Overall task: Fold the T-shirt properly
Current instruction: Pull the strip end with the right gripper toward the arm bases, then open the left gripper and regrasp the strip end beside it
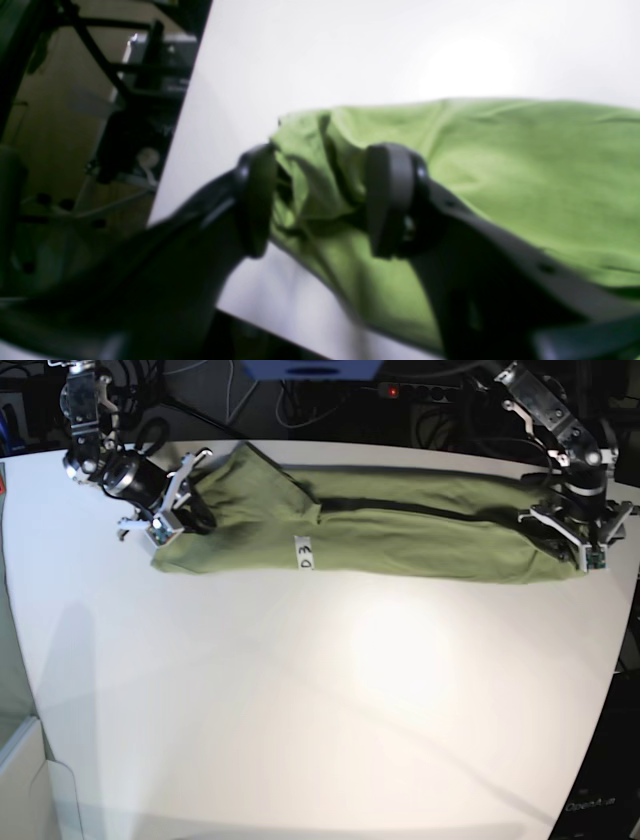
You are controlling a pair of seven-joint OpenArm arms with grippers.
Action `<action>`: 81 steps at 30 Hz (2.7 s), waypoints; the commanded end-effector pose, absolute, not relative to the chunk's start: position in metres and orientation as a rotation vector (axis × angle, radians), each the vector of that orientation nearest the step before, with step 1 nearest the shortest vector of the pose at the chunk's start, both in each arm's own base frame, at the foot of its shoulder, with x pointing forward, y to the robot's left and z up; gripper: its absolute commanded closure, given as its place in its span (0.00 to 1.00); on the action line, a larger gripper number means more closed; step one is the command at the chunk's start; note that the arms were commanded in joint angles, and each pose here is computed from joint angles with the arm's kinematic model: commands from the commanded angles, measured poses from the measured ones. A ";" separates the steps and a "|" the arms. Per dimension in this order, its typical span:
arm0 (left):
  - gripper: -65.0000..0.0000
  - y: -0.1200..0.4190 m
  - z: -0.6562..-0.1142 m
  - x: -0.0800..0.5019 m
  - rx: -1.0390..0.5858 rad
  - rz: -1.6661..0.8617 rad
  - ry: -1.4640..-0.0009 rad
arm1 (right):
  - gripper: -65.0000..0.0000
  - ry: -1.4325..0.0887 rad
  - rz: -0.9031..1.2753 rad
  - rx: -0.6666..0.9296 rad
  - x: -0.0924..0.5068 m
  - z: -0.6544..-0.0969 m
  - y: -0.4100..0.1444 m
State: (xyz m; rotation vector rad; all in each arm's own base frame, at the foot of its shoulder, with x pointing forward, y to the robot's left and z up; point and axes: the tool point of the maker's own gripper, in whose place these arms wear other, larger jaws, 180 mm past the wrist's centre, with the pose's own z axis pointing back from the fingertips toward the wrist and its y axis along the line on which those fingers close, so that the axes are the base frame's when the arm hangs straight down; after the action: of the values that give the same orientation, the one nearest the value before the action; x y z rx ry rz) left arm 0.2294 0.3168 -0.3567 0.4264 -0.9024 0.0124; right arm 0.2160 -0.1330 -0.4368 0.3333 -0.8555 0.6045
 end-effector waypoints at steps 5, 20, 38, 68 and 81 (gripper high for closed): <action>0.54 0.321 -0.337 0.229 0.466 -0.002 -0.955 | 0.91 -0.818 0.628 0.296 0.214 -0.442 -0.141; 0.54 0.372 -0.333 0.213 0.544 0.156 -0.947 | 0.91 -0.813 0.629 0.294 0.213 -0.442 -0.141; 0.21 0.373 -0.359 0.220 0.473 0.192 -0.912 | 0.90 -0.807 0.628 0.297 0.210 -0.444 -0.141; 0.20 0.368 -0.427 0.242 0.299 0.164 -0.674 | 0.90 -0.802 0.627 0.297 0.208 -0.445 -0.142; 0.23 0.358 -0.439 0.241 0.262 0.172 -0.654 | 0.90 -0.800 0.626 0.297 0.208 -0.445 -0.142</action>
State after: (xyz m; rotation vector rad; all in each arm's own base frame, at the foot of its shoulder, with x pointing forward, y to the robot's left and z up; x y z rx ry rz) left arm 0.2470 0.3591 -0.4322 0.2598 -0.7131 0.1857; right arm 0.2143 -0.1324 -0.4378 0.3368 -0.8505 0.6024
